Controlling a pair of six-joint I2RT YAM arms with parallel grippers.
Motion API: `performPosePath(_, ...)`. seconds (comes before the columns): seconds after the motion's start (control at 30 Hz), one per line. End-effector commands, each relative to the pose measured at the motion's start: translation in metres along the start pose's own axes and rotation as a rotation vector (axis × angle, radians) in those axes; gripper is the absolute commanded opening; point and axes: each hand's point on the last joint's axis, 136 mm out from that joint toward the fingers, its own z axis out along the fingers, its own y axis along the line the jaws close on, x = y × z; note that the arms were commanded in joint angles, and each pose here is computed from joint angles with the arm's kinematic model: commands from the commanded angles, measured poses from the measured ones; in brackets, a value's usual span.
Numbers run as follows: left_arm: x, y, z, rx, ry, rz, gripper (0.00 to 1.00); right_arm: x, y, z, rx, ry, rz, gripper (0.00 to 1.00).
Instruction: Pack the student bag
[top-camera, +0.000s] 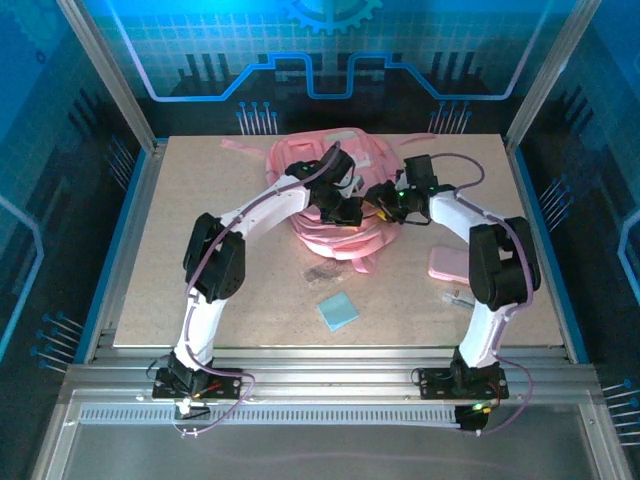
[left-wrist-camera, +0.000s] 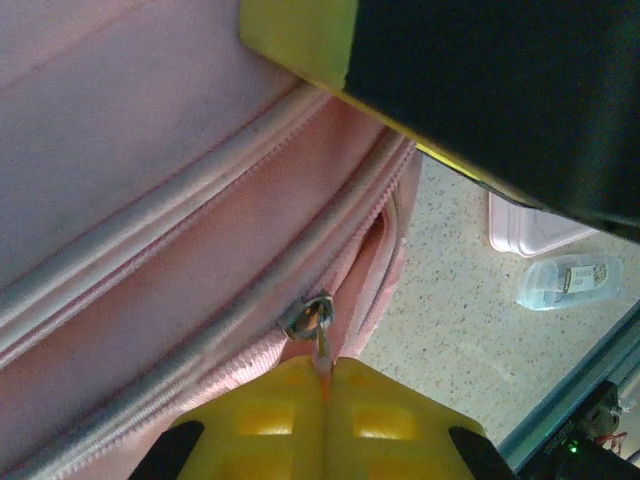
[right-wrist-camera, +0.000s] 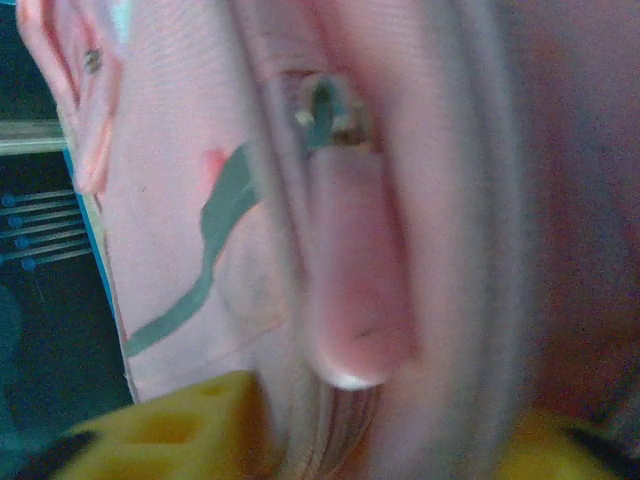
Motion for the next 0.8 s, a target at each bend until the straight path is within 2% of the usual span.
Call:
performPosePath(0.0, -0.002, -0.031, -0.031, 0.08, -0.059, 0.048, 0.0, -0.004, 0.01, 0.006, -0.061, -0.03, -0.009, 0.12)
performPosePath(0.03, 0.0, -0.025, -0.031, 0.062, -0.058, 0.044, 0.0, -0.007, 0.011, 0.003, -0.064, -0.049, -0.016, 0.02)
performPosePath(0.07, 0.002, -0.016, -0.03, 0.04, -0.052, 0.036, 0.0, -0.01, 0.011, -0.001, -0.067, -0.062, -0.021, 0.0)
performPosePath(0.27, 0.033, 0.048, -0.028, -0.124, 0.034, -0.009, 0.0, -0.026, 0.014, -0.018, -0.042, -0.101, -0.087, 0.0)
performPosePath(0.5, 0.084, 0.101, -0.041, -0.268, 0.149, -0.07, 0.0, -0.049, 0.017, -0.029, -0.052, -0.137, -0.101, 0.0)
performPosePath(0.63, 0.092, 0.122, -0.059, -0.293, 0.126, -0.136, 0.0, -0.057, 0.018, -0.036, -0.059, -0.148, -0.11, 0.0)
performPosePath(0.77, 0.08, 0.15, -0.075, -0.339, 0.057, -0.191, 0.0, -0.053, 0.023, -0.04, -0.076, -0.133, -0.134, 0.0)
